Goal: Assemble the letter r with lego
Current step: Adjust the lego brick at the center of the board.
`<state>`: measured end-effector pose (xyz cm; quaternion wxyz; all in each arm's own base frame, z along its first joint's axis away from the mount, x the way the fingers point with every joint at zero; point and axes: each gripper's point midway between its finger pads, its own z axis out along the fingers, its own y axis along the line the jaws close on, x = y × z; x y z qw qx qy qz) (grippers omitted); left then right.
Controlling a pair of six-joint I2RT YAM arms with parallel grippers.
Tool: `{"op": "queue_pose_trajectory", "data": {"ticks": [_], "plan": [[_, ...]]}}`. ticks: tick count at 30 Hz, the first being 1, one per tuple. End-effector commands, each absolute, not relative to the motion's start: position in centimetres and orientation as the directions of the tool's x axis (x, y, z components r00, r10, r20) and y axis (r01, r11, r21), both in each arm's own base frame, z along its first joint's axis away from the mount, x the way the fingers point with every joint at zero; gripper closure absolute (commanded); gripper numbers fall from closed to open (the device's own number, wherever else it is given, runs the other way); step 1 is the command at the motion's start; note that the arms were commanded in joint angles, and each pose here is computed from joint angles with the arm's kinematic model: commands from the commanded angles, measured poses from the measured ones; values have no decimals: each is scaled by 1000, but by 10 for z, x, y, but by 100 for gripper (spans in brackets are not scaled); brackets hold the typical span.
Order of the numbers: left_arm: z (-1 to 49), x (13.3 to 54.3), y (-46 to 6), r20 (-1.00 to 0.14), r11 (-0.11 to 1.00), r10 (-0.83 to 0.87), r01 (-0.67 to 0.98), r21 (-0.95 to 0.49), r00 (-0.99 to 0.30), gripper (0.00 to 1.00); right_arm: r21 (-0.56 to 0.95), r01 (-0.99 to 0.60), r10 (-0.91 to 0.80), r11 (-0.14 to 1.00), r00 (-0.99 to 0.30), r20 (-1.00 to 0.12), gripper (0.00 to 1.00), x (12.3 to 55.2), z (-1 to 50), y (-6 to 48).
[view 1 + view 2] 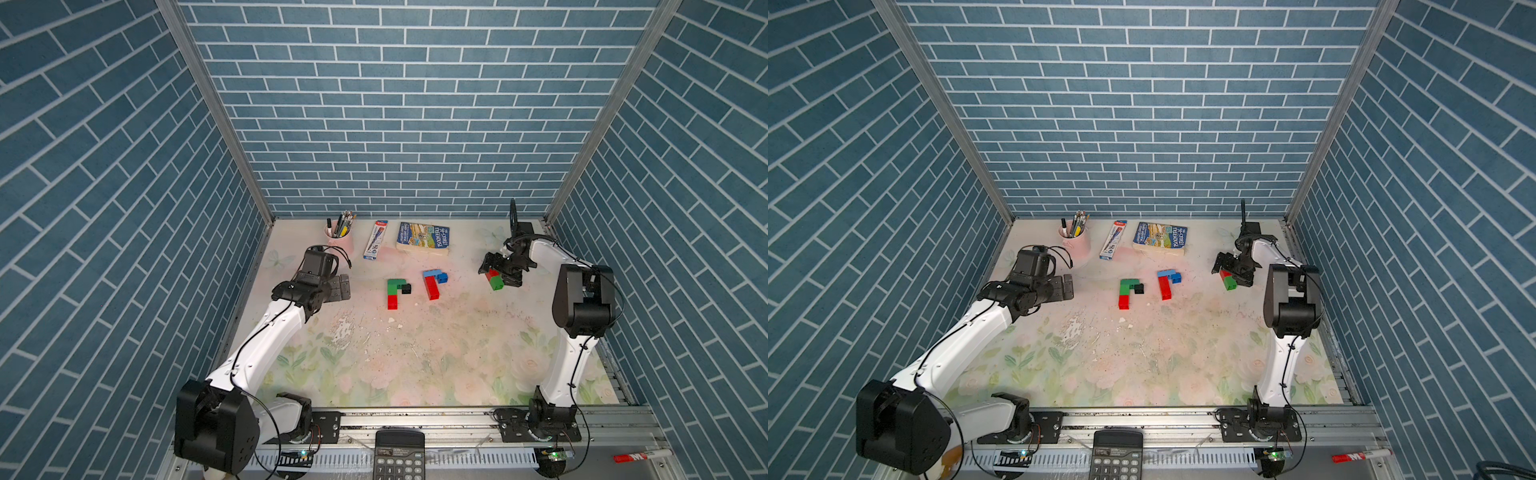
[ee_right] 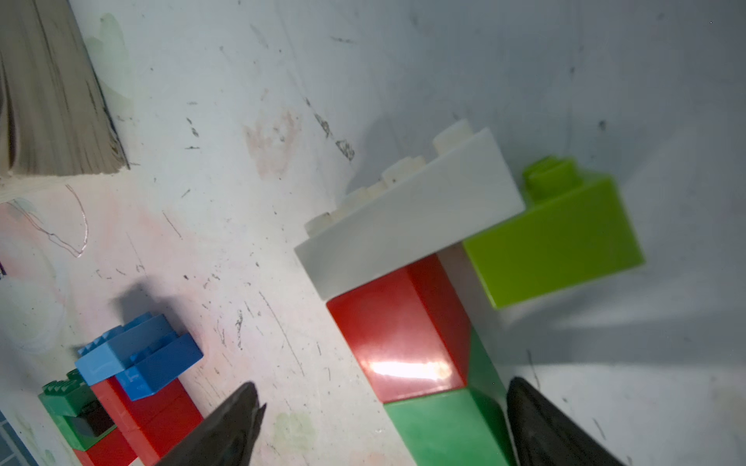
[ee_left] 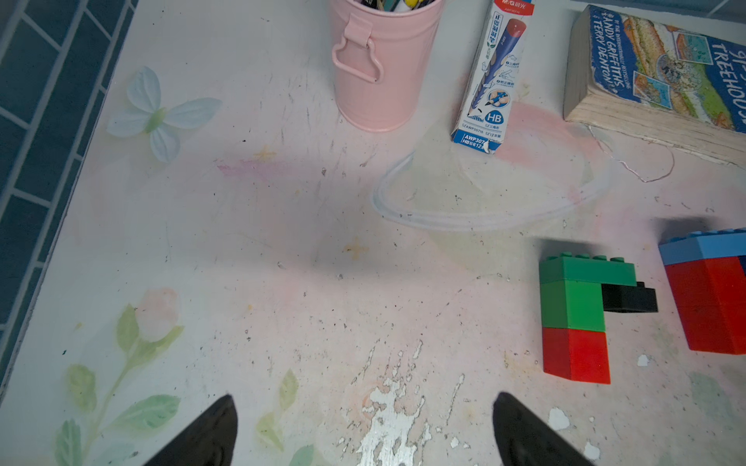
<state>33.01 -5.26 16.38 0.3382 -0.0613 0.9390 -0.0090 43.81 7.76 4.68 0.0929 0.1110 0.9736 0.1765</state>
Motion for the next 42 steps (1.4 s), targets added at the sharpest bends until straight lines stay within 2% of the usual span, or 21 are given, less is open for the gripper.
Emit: {"op": "queue_pose_trajectory", "data": {"ticks": [1, 11, 18, 24, 30, 42], "plan": [[171, 337, -53, -645, 994, -111, -87, -69, -756, 0, 397, 178, 259, 901, -952, -162, 5, 438, 60, 91], [161, 335, -45, -623, 992, -126, -94, -85, -772, 0, 342, 175, 244, 923, -955, -169, 4, 430, 59, 97], [160, 334, -42, -621, 990, -141, -100, -101, -771, 0, 295, 157, 223, 943, -953, -204, 4, 414, 92, 90], [161, 331, -41, -628, 989, -148, -100, -112, -764, 0, 353, 70, 154, 933, -965, -215, 4, 393, 112, 139], [160, 323, -38, -618, 986, -163, -111, -123, -769, 1, 399, -5, 83, 917, -976, -202, 4, 392, 99, 197], [162, 291, -24, -616, 980, -200, -152, -130, -762, 0, 430, -73, 6, 900, -984, -180, 4, 397, 75, 253]]}}
